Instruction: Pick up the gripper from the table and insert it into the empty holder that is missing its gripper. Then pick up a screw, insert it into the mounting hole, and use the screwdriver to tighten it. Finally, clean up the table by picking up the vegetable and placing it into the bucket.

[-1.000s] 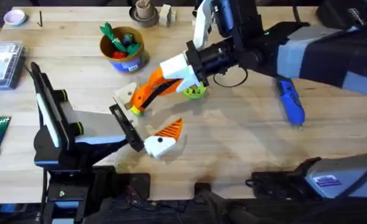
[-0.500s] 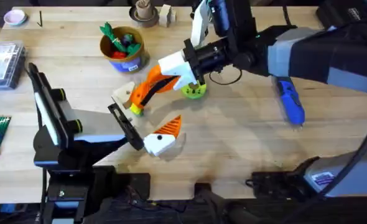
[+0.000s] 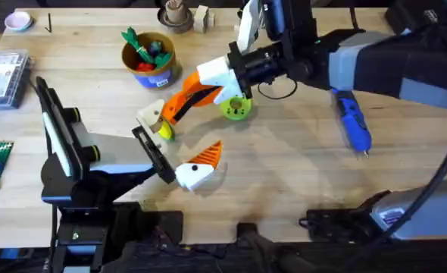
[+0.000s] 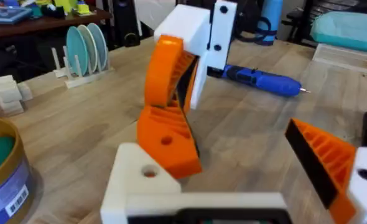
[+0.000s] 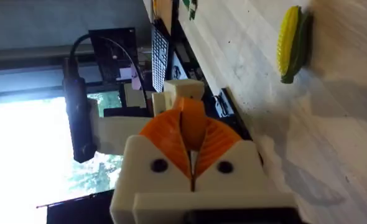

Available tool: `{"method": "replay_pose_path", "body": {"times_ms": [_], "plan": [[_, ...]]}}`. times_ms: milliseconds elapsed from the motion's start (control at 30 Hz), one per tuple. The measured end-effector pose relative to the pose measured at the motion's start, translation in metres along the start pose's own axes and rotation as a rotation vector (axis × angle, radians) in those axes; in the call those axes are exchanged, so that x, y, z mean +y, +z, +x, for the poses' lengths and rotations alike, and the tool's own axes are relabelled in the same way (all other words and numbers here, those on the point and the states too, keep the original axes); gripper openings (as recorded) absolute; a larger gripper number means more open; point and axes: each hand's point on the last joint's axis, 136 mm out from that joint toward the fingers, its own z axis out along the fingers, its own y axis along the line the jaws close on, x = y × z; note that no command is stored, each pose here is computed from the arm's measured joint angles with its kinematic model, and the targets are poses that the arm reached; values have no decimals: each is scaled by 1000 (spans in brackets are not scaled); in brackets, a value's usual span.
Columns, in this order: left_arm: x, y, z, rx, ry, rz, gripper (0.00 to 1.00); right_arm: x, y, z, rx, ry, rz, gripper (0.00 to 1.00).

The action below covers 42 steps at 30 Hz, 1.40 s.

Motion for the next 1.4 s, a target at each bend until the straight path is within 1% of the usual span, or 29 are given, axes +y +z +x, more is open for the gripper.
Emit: {"method": "replay_pose_path", "body": {"times_ms": [300,567,833,1133,1300,1400], "plan": [[1,0,0,0,-4,-7,993,0,4,2,5,5,2,7],[12,-1,-1,-3,-33,-66,993,-1,16,2,-17,17,39,7],[20,-2,-1,-6,-51,-110,993,1,26,7,-10,14,49,7],[25,-3,-1,-8,-53,-138,993,4,32,16,23,-59,42,6],[24,-3,-1,-8,-51,-134,993,4,32,18,34,-99,38,6],[22,-3,-1,-6,-34,-122,993,5,32,20,45,-120,32,6]]}}
